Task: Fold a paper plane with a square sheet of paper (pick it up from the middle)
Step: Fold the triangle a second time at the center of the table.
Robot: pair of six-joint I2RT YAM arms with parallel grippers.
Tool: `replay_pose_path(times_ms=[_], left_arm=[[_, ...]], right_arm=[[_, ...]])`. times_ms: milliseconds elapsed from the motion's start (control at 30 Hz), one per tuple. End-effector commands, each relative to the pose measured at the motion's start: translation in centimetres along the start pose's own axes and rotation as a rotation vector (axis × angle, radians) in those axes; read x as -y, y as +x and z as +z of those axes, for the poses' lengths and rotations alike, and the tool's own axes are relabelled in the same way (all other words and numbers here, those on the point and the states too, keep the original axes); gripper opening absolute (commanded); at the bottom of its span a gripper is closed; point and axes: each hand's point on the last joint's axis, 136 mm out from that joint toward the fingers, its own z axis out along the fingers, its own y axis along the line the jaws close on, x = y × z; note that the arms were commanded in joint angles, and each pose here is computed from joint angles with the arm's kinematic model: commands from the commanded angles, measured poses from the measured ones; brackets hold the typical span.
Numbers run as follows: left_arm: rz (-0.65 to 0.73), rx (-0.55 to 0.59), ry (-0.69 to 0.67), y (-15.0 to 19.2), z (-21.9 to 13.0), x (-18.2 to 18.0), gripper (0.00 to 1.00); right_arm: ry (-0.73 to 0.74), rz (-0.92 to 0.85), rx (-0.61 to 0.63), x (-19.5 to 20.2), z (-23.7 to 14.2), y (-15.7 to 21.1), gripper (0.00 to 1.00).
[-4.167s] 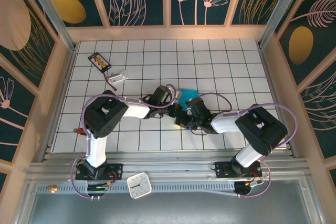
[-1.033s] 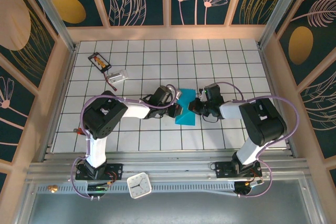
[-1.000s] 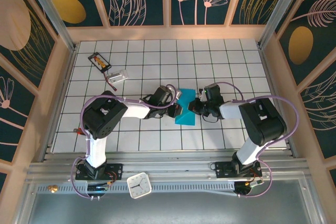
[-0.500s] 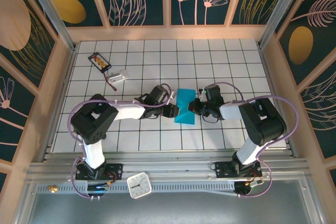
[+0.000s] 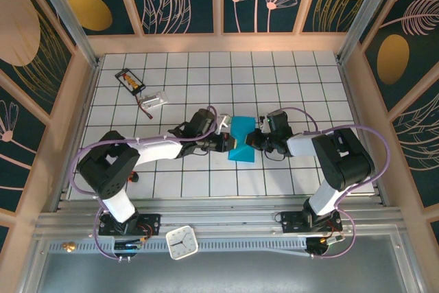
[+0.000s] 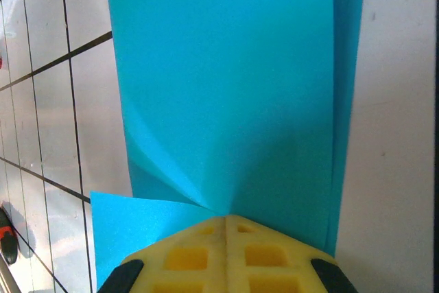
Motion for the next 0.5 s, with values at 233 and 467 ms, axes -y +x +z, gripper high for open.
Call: replay_pose_path(times_ms=[233, 467], left_arm=[[0.02, -0.122, 0.028, 1.0, 3.8, 0.1, 0.0], [0.028, -0.17, -0.046, 2.2, 4.6, -2.0, 0.0]], right_arm=[[0.167, 0.047, -0.07, 4.8, 0.3, 2.7, 0.0], [0.167, 0.049, -0.072, 4.8, 0.3, 2.7, 0.0]])
